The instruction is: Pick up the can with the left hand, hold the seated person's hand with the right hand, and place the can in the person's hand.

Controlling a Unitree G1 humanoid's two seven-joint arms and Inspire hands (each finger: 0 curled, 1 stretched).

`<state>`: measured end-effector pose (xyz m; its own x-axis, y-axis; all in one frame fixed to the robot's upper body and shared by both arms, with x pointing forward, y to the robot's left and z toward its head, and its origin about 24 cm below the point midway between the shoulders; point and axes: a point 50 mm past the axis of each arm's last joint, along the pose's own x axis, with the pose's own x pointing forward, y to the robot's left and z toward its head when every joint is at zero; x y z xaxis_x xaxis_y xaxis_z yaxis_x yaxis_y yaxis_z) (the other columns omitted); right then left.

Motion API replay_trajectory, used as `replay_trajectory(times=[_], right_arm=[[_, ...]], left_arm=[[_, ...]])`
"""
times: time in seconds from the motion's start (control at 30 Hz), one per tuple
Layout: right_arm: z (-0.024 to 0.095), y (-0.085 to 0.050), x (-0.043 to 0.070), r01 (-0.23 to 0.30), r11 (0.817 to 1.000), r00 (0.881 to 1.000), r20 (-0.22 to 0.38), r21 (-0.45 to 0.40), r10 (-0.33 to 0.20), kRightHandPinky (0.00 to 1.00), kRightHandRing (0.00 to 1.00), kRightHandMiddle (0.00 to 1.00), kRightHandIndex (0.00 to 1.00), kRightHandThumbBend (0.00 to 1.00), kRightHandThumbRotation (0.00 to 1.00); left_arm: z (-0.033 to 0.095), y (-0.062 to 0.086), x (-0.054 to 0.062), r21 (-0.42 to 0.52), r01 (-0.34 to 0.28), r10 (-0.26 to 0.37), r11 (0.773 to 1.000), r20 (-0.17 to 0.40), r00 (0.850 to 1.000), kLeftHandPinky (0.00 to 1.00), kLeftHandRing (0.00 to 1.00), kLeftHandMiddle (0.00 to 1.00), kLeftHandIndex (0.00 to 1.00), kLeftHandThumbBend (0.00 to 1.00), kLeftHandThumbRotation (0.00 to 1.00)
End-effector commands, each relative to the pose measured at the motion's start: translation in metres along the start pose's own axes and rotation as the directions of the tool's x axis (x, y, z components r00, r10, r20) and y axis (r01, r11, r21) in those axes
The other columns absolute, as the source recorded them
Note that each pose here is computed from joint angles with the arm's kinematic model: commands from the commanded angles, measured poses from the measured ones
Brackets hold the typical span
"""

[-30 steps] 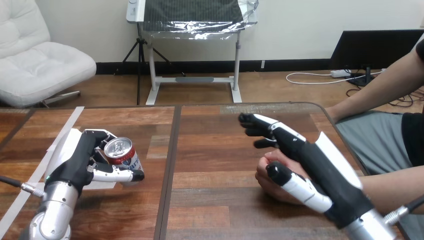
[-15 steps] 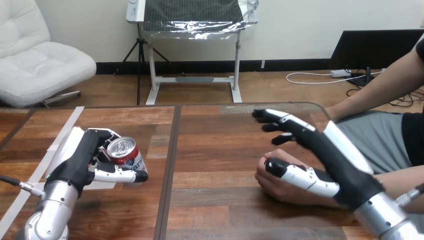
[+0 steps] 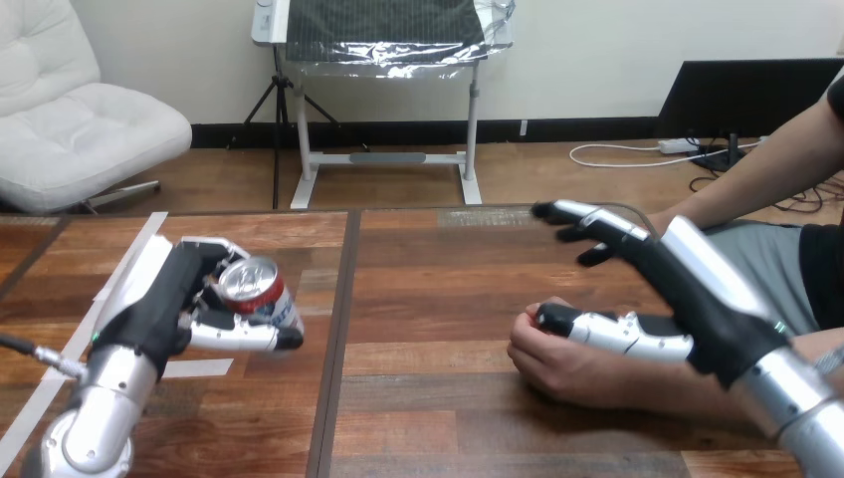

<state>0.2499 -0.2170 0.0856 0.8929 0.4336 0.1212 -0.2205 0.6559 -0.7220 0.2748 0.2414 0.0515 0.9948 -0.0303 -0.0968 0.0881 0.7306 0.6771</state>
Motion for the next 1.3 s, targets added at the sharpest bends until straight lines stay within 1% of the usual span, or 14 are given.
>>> replay_trajectory(times=[0.0, 0.17, 0.4, 0.53, 0.73, 0.93, 1.07, 1.13, 1.2, 1.27], right_arm=[[0.009, -0.036, 0.019, 0.076, 0.993, 0.996, 0.061, -0.093, -0.071, 0.75, 0.86, 0.90, 0.89, 0.84, 0.69], [0.006, -0.043, 0.021, 0.047, 0.988, 0.998, 0.036, -0.145, -0.042, 0.80, 0.88, 0.90, 0.91, 0.89, 0.65], [-0.001, -0.050, 0.023, 0.009, 0.980, 1.000, 0.009, -0.199, -0.008, 0.82, 0.88, 0.90, 0.91, 0.97, 0.61], [-0.004, -0.054, 0.023, -0.011, 0.974, 1.000, -0.004, -0.227, 0.010, 0.82, 0.88, 0.90, 0.91, 0.99, 0.60], [-0.009, -0.059, 0.024, -0.059, 0.960, 0.998, -0.040, -0.274, 0.050, 0.83, 0.88, 0.89, 0.90, 1.00, 0.58], [-0.015, -0.064, 0.025, -0.114, 0.945, 0.992, -0.082, -0.308, 0.093, 0.84, 0.88, 0.90, 0.91, 1.00, 0.56], [-0.019, -0.066, 0.025, -0.164, 0.934, 0.983, -0.134, -0.319, 0.127, 0.87, 0.89, 0.90, 0.92, 1.00, 0.54], [-0.020, -0.067, 0.025, -0.179, 0.930, 0.980, -0.146, -0.322, 0.138, 0.87, 0.89, 0.90, 0.92, 1.00, 0.54], [-0.022, -0.068, 0.026, -0.205, 0.920, 0.973, -0.170, -0.334, 0.155, 0.87, 0.89, 0.90, 0.92, 1.00, 0.53], [-0.024, -0.069, 0.026, -0.222, 0.915, 0.969, -0.185, -0.338, 0.167, 0.87, 0.89, 0.90, 0.92, 1.00, 0.53]], left_arm=[[0.043, 0.031, 0.008, 0.007, -0.098, 0.095, 0.995, 0.176, 0.980, 0.24, 0.28, 0.35, 0.41, 0.75, 0.00], [0.046, 0.032, 0.007, 0.009, -0.089, 0.086, 0.996, 0.183, 0.979, 0.24, 0.28, 0.34, 0.41, 0.75, 0.00], [0.051, 0.032, 0.005, 0.020, -0.081, 0.076, 0.997, 0.185, 0.980, 0.24, 0.28, 0.34, 0.41, 0.74, 0.00], [0.053, 0.033, 0.004, 0.023, -0.080, 0.074, 0.997, 0.190, 0.979, 0.24, 0.28, 0.34, 0.41, 0.74, 0.00], [0.055, 0.034, 0.003, 0.022, -0.077, 0.072, 0.997, 0.194, 0.978, 0.24, 0.28, 0.34, 0.41, 0.74, 0.00], [0.056, 0.034, 0.002, 0.015, -0.074, 0.070, 0.997, 0.202, 0.977, 0.25, 0.28, 0.34, 0.41, 0.74, 0.00], [0.057, 0.035, 0.002, 0.010, -0.074, 0.070, 0.997, 0.208, 0.976, 0.25, 0.28, 0.34, 0.41, 0.74, 0.00], [0.058, 0.035, 0.001, 0.011, -0.076, 0.072, 0.997, 0.211, 0.975, 0.25, 0.28, 0.34, 0.41, 0.74, 0.00], [0.058, 0.035, 0.001, 0.007, -0.075, 0.072, 0.997, 0.213, 0.974, 0.25, 0.28, 0.34, 0.41, 0.74, 0.00], [0.058, 0.035, 0.001, 0.007, -0.074, 0.071, 0.997, 0.214, 0.974, 0.25, 0.28, 0.34, 0.41, 0.74, 0.00]])
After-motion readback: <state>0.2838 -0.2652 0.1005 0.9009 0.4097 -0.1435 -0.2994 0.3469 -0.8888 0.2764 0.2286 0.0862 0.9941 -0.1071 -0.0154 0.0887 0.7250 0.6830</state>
